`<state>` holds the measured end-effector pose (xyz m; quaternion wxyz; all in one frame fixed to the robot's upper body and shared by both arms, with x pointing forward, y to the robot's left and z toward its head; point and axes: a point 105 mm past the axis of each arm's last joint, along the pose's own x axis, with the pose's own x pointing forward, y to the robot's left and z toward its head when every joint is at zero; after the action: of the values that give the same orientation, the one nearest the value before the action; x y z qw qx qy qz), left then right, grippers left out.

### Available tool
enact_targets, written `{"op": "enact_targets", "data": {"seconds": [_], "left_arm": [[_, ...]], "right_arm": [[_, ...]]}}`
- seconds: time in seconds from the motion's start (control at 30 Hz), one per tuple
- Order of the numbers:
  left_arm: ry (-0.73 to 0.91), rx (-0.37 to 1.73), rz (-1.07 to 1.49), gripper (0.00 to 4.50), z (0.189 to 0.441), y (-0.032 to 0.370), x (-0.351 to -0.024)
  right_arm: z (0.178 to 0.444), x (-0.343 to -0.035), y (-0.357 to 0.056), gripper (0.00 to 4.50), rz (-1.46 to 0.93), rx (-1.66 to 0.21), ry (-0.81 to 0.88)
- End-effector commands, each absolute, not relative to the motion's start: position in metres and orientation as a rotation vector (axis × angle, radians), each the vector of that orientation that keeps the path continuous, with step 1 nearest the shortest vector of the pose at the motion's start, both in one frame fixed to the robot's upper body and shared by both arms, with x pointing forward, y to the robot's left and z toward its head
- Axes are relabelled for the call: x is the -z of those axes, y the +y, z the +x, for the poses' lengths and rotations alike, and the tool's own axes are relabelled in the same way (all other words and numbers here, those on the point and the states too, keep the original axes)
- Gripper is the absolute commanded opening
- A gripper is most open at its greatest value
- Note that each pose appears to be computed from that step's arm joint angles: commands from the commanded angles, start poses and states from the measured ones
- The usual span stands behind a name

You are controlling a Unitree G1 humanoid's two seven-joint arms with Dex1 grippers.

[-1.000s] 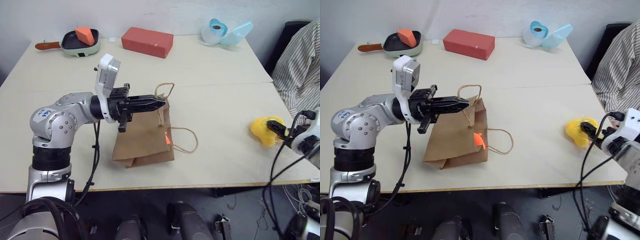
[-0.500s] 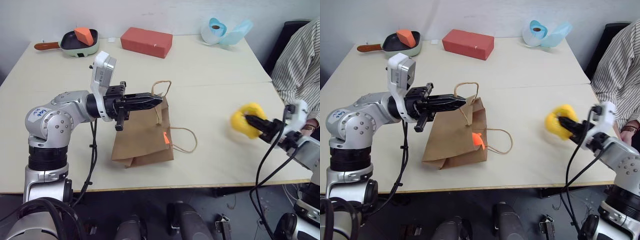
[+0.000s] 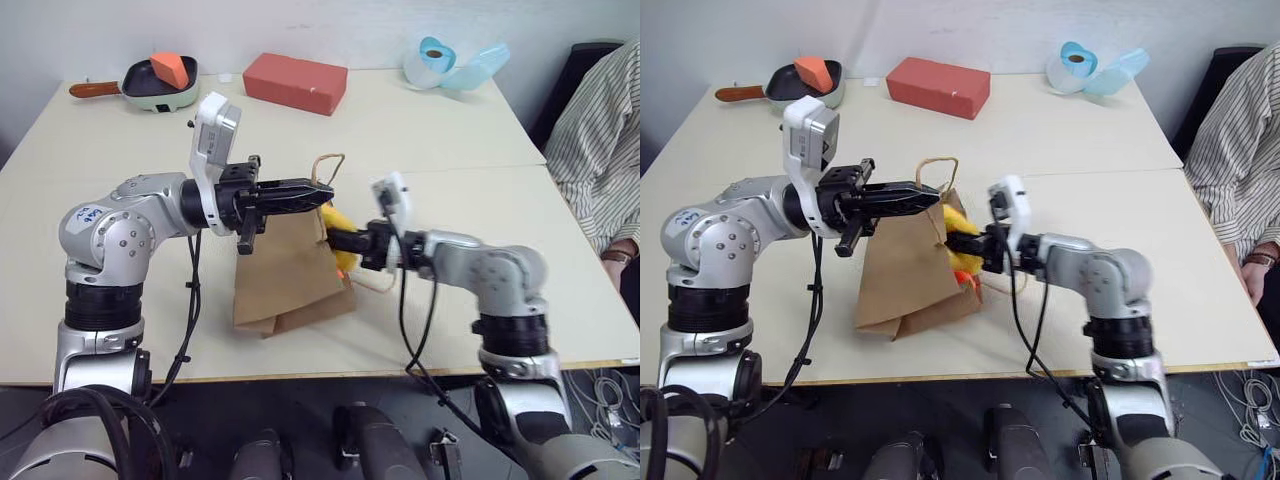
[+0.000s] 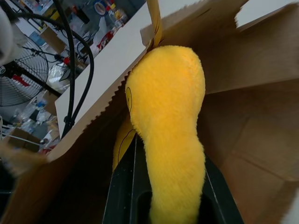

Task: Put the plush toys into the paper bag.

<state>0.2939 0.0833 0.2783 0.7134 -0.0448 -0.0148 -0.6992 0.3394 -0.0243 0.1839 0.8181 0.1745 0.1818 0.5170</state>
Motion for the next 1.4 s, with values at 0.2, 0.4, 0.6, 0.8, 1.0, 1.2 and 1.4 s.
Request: {"op": "enact_targets", "data": {"seconds": [0.2, 0.4, 0.6, 0.8, 1.0, 1.2, 1.4], "left_arm": [[-0.088, 1.533, -0.072, 0.0, 0.292, 0.087, -0.285], [-0.091, 1.51, -0.075, 0.0, 0.292, 0.092, -0.286], [-0.09, 1.493, -0.082, 0.0, 0.293, 0.096, -0.285], [-0.087, 1.49, -0.085, 0.0, 0.295, 0.097, -0.285], [-0.091, 1.502, -0.083, 0.0, 0.298, 0.093, -0.287], [-0.093, 1.512, -0.079, 0.0, 0.297, 0.092, -0.288], [-0.091, 1.505, -0.081, 0.0, 0.297, 0.094, -0.286]], "right_arm": [[0.351, -0.165, 0.019, 1.4, 0.392, -1.159, 0.461], [0.349, -0.175, 0.007, 3.6, 0.377, -1.175, 0.432], [0.33, -0.204, -0.055, 4.46, 0.257, -1.104, 0.312], [0.331, -0.189, -0.115, 4.46, 0.215, -0.81, 0.332], [0.337, -0.145, -0.105, 4.46, 0.14, -0.737, 0.412], [0.348, -0.121, -0.099, 3.22, 0.106, -0.676, 0.429], [0.343, -0.135, -0.099, 1.04, 0.157, -0.713, 0.394]]}}
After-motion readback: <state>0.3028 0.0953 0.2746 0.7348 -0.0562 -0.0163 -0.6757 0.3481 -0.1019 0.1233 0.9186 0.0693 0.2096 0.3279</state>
